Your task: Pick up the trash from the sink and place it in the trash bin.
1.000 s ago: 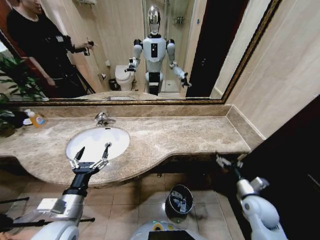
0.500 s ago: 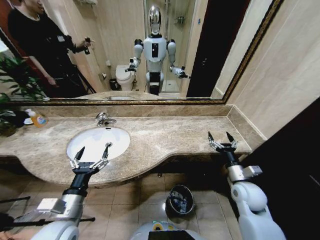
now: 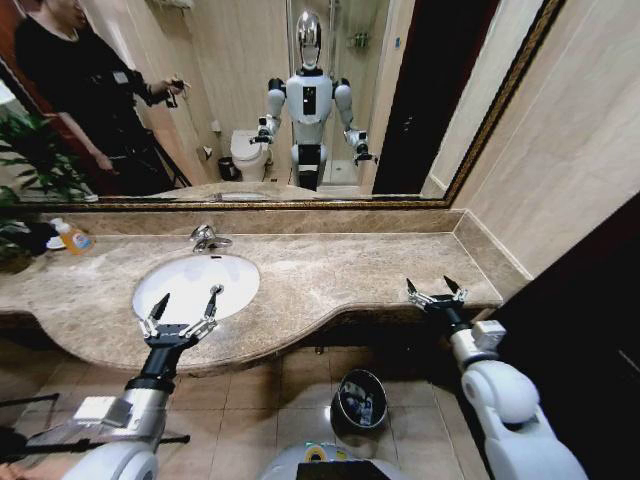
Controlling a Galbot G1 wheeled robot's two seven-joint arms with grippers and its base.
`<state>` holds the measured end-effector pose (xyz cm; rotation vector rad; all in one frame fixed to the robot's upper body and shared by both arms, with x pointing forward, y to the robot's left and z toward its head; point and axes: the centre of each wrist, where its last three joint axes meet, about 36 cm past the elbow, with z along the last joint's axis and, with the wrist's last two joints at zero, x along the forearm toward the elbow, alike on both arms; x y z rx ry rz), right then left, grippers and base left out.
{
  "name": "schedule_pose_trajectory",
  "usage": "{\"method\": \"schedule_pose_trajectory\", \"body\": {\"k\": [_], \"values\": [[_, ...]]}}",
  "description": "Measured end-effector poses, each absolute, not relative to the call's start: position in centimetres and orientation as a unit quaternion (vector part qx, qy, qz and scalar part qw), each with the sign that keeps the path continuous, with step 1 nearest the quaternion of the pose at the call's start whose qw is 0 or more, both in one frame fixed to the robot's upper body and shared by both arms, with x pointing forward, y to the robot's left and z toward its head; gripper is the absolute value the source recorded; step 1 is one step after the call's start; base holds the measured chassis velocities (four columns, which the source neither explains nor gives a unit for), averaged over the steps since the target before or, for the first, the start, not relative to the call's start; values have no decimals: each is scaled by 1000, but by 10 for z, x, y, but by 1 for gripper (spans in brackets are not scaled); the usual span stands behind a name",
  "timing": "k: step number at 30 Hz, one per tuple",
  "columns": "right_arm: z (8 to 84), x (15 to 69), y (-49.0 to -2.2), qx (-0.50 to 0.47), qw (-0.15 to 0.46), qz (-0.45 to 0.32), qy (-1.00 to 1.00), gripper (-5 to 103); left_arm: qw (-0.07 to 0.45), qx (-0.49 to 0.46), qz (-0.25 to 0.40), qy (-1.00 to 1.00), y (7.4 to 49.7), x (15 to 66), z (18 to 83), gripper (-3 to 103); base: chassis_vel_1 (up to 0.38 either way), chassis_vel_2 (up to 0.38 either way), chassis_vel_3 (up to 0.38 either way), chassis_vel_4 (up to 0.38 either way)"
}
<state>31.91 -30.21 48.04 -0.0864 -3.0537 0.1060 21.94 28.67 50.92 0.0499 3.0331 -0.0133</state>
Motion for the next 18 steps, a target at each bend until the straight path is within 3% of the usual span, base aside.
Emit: {"method": "schedule_pose_trajectory", "body": {"k": [18], "values": [[480, 319, -302, -29, 43, 32, -998, 100, 54, 16, -4, 998, 287, 219, 509, 100, 0, 0, 0, 0]]}}
